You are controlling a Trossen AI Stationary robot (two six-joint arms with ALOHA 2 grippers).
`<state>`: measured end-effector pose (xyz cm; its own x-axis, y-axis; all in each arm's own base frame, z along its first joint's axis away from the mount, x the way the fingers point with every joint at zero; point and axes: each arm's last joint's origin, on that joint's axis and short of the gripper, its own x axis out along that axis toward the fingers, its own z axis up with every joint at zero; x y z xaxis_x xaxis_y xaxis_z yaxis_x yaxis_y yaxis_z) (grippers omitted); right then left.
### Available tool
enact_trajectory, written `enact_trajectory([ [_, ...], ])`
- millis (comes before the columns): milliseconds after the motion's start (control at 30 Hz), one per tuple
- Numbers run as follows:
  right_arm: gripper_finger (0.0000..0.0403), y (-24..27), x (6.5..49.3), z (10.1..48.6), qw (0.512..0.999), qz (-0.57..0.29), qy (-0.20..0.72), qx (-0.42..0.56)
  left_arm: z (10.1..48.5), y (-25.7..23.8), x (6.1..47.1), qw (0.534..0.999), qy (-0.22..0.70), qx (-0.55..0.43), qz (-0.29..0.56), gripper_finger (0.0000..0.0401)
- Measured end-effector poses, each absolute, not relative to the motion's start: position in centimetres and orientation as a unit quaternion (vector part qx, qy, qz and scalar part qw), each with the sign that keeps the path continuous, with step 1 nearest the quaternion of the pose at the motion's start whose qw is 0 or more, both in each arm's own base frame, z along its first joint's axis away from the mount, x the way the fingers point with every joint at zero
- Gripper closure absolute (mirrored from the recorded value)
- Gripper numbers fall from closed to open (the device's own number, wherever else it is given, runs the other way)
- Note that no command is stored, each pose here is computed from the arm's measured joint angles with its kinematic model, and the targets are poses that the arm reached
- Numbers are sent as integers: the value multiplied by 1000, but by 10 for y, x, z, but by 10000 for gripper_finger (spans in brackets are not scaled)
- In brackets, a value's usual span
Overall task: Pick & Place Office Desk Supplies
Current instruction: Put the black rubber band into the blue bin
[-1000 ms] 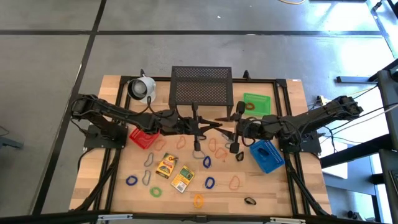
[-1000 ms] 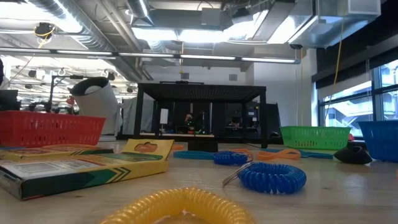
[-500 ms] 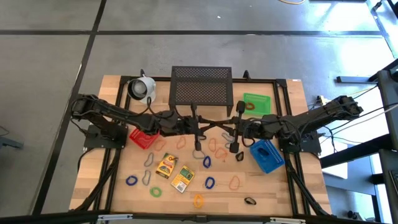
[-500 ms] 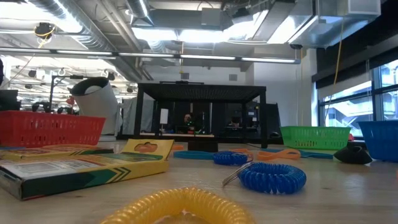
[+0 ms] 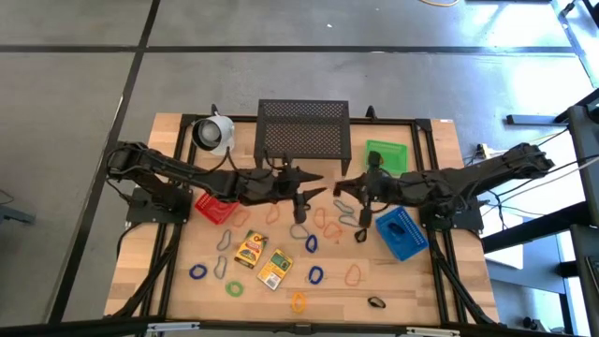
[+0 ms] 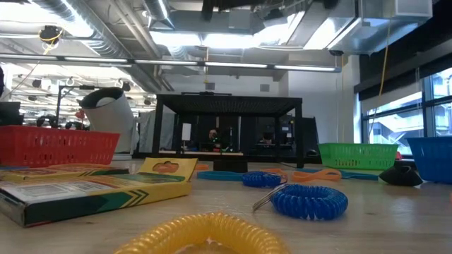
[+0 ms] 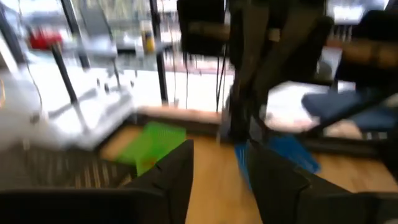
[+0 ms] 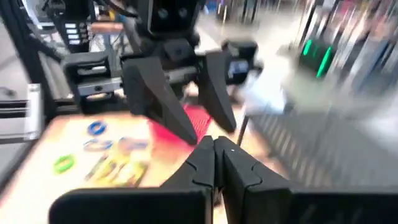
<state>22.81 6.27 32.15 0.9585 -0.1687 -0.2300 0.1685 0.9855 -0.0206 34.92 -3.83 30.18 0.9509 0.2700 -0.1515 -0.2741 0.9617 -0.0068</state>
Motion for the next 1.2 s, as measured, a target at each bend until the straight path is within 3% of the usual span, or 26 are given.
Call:
enact_trajectory([
  [200, 392, 62, 198, 299, 941, -29, 294, 165, 279, -37, 342, 968, 184, -70, 155, 249],
  [533, 390, 76, 160, 261, 790, -59, 563, 235, 250, -31, 333, 927, 303, -101, 196, 249],
  [967, 390, 83, 154, 198, 682, -178, 681, 198, 234, -34, 341, 919, 321, -120, 194, 249],
  [1200, 389, 82, 149, 181, 654, -184, 704, 207, 217, -37, 347, 912, 354, -125, 168, 246],
])
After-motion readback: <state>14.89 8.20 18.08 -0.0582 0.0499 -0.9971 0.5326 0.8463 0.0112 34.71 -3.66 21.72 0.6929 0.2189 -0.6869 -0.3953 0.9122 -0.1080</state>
